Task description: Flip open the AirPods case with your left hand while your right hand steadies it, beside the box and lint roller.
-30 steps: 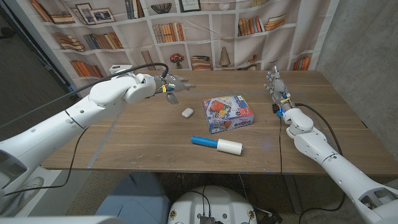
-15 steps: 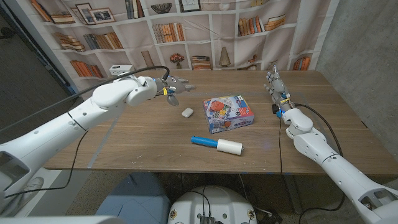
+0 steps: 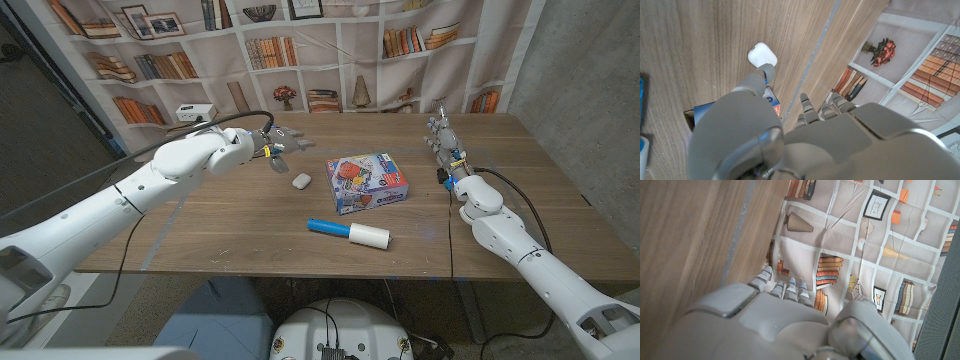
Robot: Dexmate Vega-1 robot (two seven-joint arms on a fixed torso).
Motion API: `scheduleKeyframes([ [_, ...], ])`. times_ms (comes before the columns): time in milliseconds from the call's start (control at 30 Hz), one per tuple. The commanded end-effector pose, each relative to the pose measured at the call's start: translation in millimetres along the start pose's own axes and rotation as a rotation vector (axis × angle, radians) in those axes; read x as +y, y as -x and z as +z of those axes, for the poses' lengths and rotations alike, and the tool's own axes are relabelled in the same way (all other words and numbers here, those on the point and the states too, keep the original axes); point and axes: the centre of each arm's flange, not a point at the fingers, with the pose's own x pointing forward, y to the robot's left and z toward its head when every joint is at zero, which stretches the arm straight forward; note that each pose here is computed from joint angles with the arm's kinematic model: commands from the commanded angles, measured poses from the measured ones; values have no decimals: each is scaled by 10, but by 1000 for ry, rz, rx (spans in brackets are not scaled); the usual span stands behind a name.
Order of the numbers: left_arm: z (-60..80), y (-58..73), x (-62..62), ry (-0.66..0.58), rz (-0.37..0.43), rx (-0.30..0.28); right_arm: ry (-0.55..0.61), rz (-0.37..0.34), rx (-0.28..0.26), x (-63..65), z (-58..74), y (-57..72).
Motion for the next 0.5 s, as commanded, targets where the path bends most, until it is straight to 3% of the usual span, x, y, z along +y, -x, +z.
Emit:
scheduleKeyframes([
  [33,90,-42,-39,10,-1,-16,1,-3,5,-7,-11,26],
  [500,150,-50,-47,18,9,-16,-4,-3,10,-2,-44,52],
])
